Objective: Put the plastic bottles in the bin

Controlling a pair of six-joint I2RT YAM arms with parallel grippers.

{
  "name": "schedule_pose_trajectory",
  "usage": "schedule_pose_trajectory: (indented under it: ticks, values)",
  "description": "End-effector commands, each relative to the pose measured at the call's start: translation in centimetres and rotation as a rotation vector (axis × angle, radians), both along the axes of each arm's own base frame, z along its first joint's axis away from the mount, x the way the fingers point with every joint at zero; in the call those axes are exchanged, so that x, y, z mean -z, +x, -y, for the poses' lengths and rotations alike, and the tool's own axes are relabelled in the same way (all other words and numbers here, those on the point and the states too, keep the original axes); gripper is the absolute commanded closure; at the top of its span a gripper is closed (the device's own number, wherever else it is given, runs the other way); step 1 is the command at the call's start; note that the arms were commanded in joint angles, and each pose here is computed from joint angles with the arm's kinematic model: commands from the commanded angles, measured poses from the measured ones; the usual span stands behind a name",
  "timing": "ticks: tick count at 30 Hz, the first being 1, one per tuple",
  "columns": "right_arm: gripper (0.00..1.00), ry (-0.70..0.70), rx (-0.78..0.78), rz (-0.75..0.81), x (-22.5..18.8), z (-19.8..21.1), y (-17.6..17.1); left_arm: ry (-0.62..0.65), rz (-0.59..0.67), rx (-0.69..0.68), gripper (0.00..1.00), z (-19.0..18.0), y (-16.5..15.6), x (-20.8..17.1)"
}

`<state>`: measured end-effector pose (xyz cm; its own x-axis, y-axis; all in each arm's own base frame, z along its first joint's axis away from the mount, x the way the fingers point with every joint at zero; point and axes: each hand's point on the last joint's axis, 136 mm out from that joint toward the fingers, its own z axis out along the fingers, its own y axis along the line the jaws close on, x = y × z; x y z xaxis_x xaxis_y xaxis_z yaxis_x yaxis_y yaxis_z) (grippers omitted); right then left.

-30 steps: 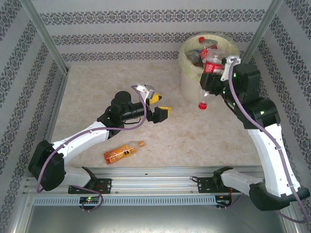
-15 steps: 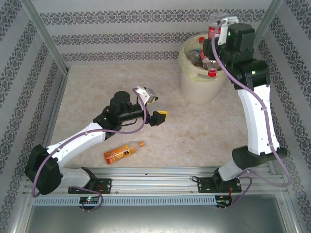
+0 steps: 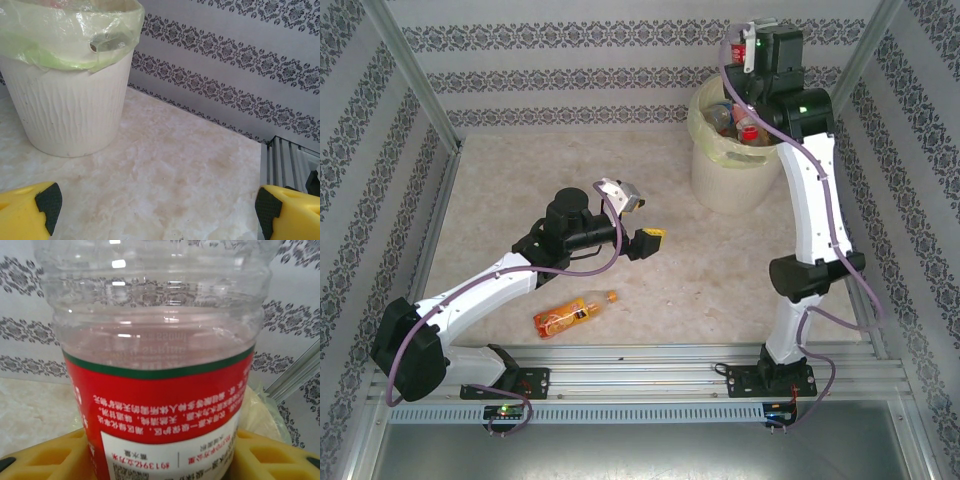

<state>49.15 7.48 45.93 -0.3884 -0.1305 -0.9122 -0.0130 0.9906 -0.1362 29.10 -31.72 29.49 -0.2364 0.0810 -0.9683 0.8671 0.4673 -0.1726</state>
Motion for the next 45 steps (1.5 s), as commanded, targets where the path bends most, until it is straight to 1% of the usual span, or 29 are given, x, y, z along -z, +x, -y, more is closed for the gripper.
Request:
schedule_pose_trajectory:
  ticks: [1,9,17,23,26,28,31,33,40,45]
  values:
    - [0.43,-0.040,0.031,-0.037,1.2,1.3,0.7,-0.006,0.027,0.017,0.00,0.4,-0.5,-1.1]
    - [0.42,-0.036,0.024,-0.102,3.9,1.6,2.2,-0.007,0.014,0.023,0.00,0.5,-0.5,-0.8]
    - [0.40,-0.020,-0.029,-0.184,6.9,0.5,3.0,0.000,0.008,0.025,0.00,0.6,-0.4,-0.6]
    - [0.34,-0.027,-0.021,-0.226,8.6,0.4,3.5,-0.002,0.003,0.026,0.00,0.7,-0.4,-0.6]
    - [0.29,-0.015,-0.020,-0.223,8.4,0.4,3.4,0.001,-0.001,0.027,0.00,0.7,-0.4,-0.5]
    - [0.22,-0.001,-0.023,-0.212,7.9,0.3,3.1,0.001,0.001,0.029,0.00,0.7,-0.5,-0.6]
    - [0.14,0.020,-0.026,-0.191,6.7,0.2,2.5,0.004,0.000,0.030,0.00,0.7,-0.5,-0.5]
    - [0.11,0.031,-0.028,-0.178,6.0,0.2,2.0,0.003,0.000,0.032,0.00,0.8,-0.6,-0.6]
    - [0.10,0.111,-0.077,-0.155,3.6,-0.9,-0.9,0.018,0.010,0.032,0.00,0.7,-0.7,-0.5]
    - [0.07,0.154,-0.129,-0.152,3.1,-2.5,-3.8,0.049,0.026,0.023,0.00,0.6,-0.7,-0.2]
